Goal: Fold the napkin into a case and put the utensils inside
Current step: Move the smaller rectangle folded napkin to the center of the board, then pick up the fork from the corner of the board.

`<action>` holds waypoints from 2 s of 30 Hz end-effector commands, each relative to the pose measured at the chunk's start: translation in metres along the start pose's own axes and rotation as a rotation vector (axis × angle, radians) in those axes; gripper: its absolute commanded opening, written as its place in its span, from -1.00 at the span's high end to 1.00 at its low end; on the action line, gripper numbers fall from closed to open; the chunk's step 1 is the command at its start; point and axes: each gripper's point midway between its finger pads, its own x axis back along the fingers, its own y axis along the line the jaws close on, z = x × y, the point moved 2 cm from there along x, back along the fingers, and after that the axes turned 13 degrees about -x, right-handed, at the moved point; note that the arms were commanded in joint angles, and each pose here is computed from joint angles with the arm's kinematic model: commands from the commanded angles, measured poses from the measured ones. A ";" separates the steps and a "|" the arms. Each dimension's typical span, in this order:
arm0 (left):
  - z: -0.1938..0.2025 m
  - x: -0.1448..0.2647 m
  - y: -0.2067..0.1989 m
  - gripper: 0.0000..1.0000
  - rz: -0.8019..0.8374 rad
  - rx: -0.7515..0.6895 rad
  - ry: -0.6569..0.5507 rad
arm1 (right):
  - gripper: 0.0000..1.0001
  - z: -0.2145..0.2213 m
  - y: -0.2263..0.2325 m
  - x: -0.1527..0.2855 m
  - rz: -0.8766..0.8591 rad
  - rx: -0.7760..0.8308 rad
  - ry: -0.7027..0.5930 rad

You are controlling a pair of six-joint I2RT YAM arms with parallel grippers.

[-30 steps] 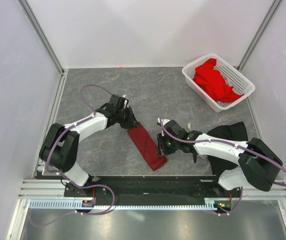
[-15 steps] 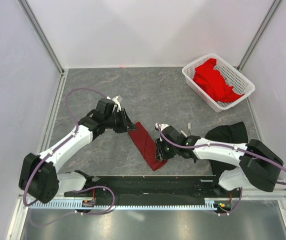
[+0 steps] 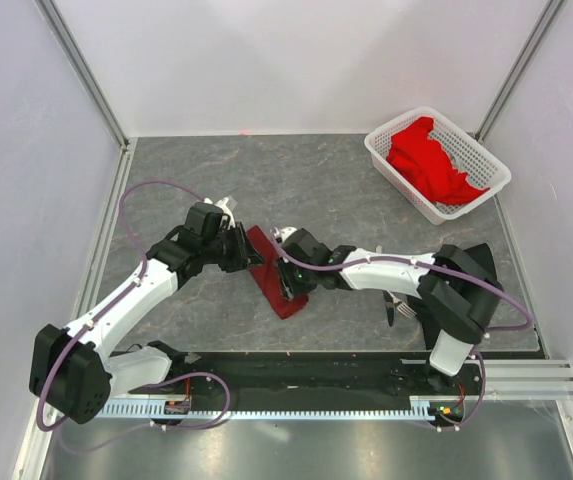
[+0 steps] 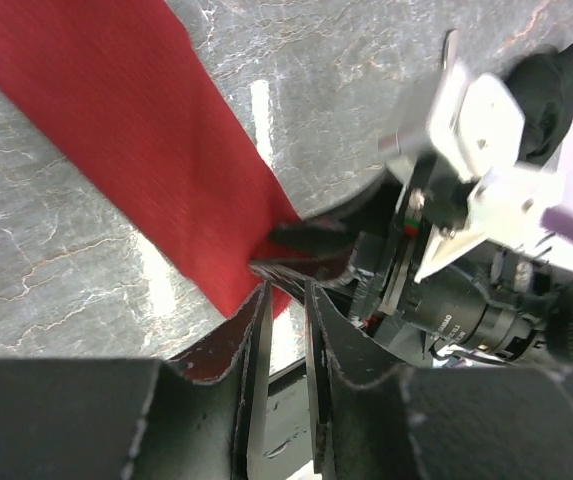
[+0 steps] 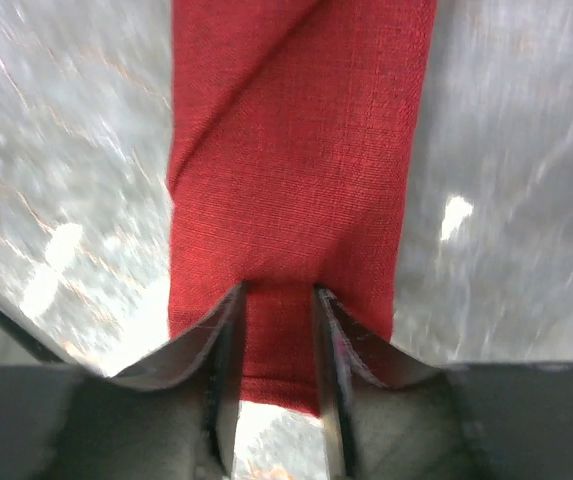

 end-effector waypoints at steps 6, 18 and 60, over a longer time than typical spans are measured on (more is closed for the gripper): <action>-0.007 0.011 -0.009 0.46 0.053 -0.095 -0.034 | -0.43 -0.058 -0.048 0.059 0.243 -0.093 -0.124; 0.005 0.017 -0.037 0.21 0.267 -0.139 0.000 | -0.80 -0.005 -0.175 0.141 0.549 -0.398 -0.134; 0.007 0.024 -0.059 0.08 0.400 -0.123 0.078 | 0.58 0.012 -0.204 0.088 0.565 -0.418 -0.062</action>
